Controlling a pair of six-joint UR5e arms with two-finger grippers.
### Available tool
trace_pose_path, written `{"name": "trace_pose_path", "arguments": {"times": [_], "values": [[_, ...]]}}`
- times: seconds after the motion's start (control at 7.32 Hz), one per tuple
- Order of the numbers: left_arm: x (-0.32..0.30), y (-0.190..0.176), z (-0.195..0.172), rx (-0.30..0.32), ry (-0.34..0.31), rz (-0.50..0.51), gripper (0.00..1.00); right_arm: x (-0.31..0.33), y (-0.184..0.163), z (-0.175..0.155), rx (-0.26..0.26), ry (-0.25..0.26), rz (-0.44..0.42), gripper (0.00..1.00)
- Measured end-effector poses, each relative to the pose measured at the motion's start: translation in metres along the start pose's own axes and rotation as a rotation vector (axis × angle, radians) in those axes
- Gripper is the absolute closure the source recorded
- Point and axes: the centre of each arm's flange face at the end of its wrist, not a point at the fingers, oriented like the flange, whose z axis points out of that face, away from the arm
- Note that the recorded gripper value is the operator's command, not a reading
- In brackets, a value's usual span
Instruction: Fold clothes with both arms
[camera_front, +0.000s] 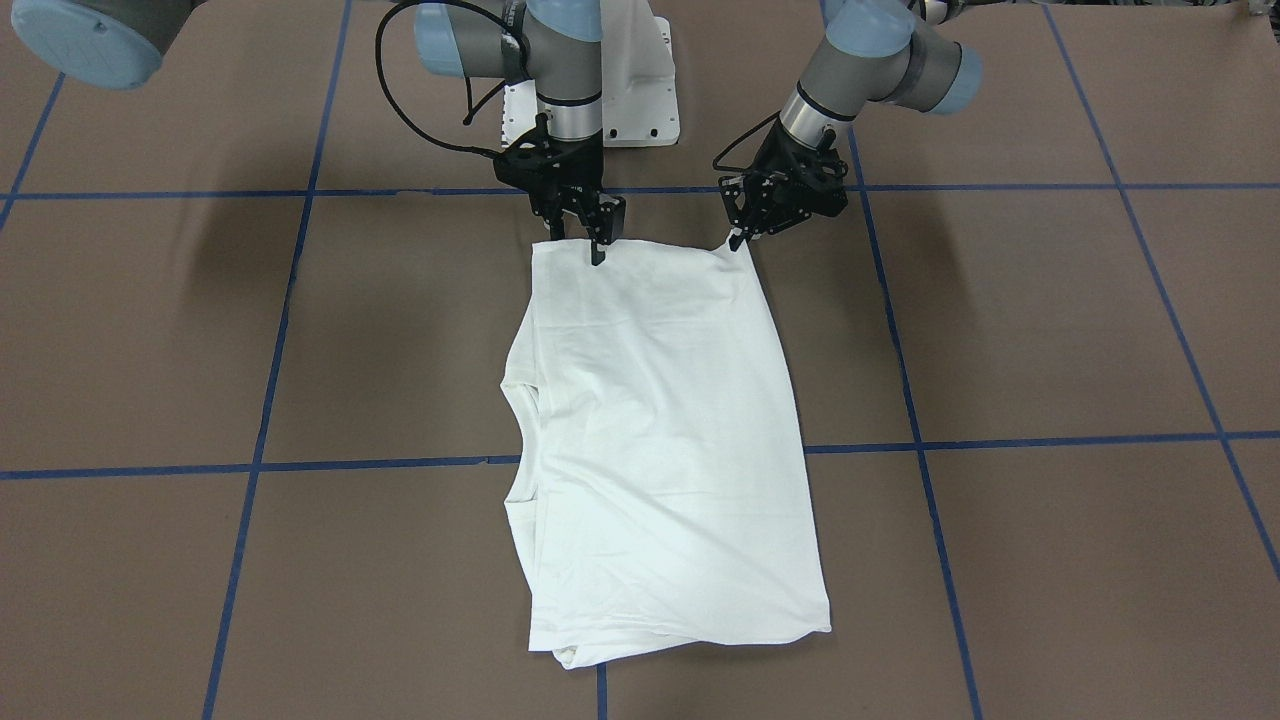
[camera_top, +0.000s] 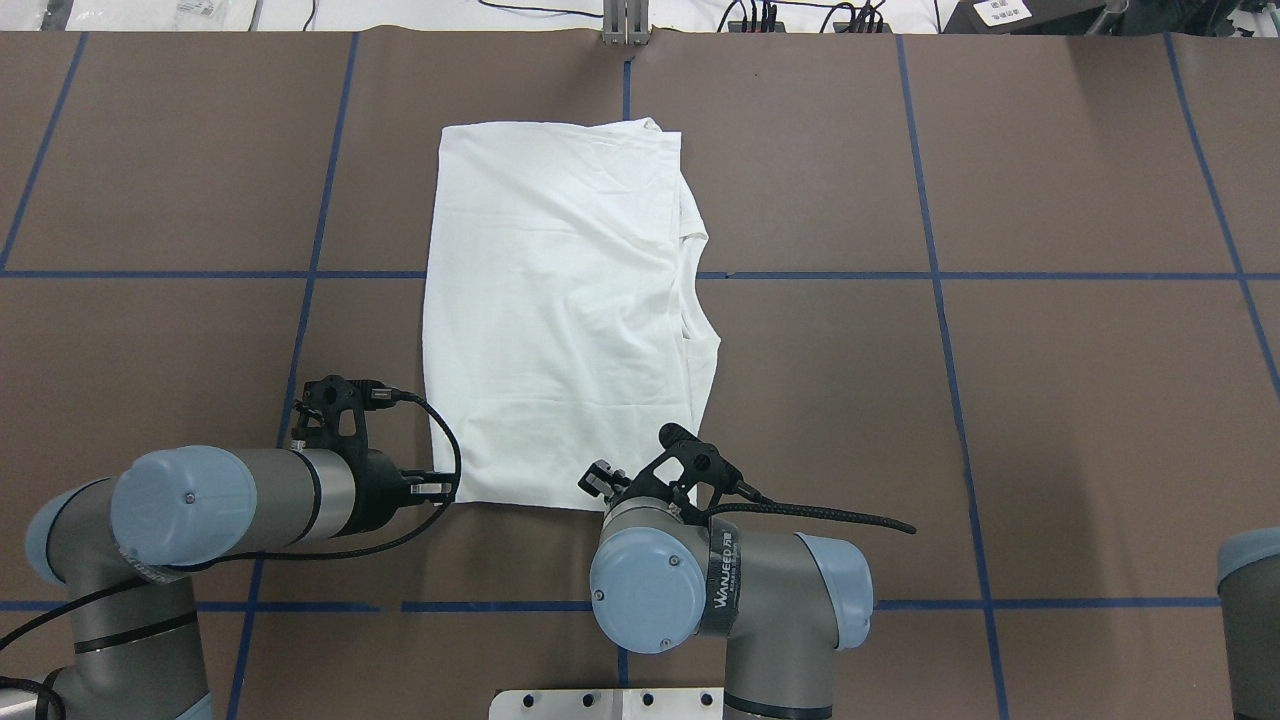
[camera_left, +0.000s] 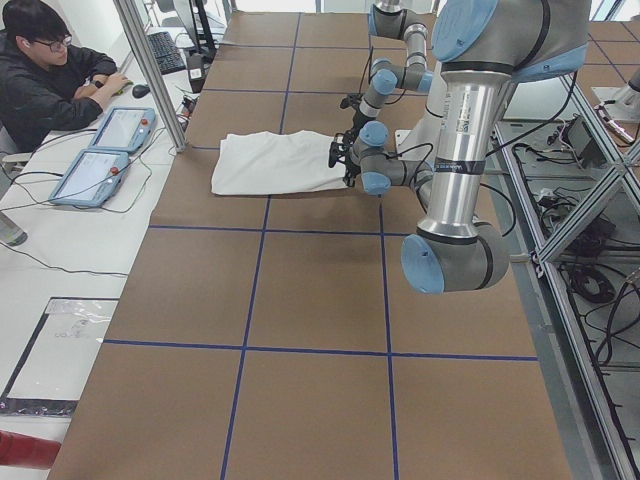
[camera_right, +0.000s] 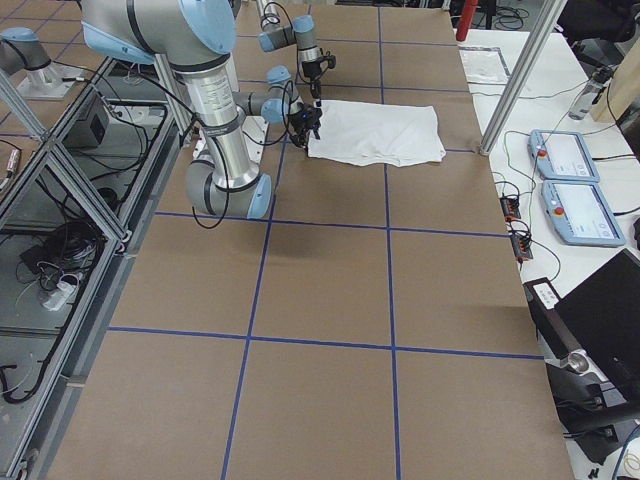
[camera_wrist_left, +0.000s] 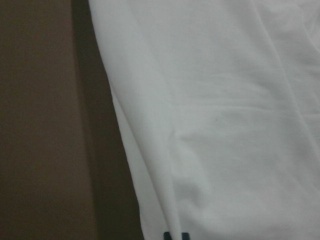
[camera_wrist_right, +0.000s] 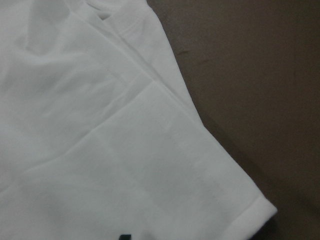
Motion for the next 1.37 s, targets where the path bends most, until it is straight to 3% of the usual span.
{"name": "trace_pose_path", "arguments": {"times": [0.82,1.37], "values": [[0.007,-0.001,-0.010,0.002,0.022,0.003,1.00,-0.006,-0.001,-0.008,-0.008,-0.019,0.051,1.00],[0.041,-0.002,-0.055,-0.017,0.031,0.010,1.00,-0.002,-0.028,-0.078,-0.025,-0.045,0.055,1.00]]}}
